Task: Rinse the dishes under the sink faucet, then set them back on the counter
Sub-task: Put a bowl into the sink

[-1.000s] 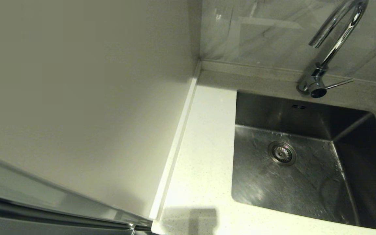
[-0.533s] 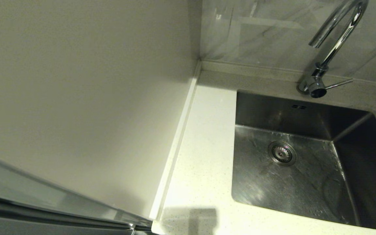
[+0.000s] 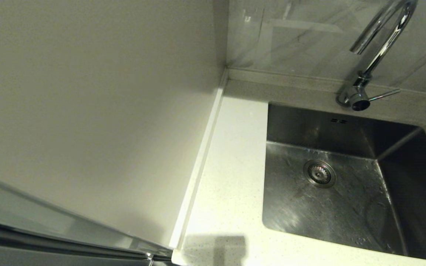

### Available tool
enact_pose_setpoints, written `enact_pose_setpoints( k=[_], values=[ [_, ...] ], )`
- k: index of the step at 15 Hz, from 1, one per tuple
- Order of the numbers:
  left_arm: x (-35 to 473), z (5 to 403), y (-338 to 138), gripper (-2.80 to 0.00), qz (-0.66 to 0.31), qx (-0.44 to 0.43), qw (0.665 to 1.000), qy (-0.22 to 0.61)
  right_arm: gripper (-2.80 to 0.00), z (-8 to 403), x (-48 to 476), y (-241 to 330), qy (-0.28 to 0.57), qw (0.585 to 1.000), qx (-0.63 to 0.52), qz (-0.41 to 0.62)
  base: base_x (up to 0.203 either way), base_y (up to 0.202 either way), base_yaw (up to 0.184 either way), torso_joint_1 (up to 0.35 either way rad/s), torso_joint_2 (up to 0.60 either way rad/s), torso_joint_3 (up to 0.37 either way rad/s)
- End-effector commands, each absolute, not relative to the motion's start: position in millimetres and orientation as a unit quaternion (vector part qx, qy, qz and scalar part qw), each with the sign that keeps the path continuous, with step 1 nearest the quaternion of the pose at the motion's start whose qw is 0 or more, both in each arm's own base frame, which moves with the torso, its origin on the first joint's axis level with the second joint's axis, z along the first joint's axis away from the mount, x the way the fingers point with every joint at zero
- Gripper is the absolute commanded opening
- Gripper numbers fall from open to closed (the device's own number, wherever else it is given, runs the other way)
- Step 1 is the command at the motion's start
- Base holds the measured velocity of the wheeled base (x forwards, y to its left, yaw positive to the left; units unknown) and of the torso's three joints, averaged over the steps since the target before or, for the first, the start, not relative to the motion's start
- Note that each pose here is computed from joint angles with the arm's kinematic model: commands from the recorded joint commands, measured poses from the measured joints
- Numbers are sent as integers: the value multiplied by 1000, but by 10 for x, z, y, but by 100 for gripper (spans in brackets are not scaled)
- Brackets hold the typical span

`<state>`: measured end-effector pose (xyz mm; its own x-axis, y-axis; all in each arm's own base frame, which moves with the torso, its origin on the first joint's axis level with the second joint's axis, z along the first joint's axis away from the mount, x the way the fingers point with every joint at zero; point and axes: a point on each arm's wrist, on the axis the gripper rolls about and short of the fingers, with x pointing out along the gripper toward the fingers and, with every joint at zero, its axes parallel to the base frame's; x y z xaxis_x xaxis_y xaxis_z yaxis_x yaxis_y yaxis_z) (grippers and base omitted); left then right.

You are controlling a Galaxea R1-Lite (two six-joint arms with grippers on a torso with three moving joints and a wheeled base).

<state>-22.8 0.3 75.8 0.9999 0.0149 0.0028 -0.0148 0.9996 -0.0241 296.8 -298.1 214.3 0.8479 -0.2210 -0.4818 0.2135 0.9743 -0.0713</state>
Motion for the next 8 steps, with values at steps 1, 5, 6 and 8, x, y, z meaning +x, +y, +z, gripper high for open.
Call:
enact_pose_setpoints(
  k=[1,5,6,8],
  values=[
    [-230,757,3,-280,8,-12,1000,-3,-280,2154,2955,-2970,251,962,-8,-111,0,0,0,0,0,0],
    [-230,757,4,-280,7,-12,1000,-3,-280,2025,2947,-2956,232,967,-19,-106,0,0,0,0,0,0],
    [-230,757,3,-280,8,-12,1000,-3,-280,1962,2956,-2961,221,969,-28,-108,0,0,0,0,0,0],
    [-230,757,3,-280,8,-12,1000,-3,-280,1828,2966,-2952,188,974,-58,-115,0,0,0,0,0,0]
  ],
)
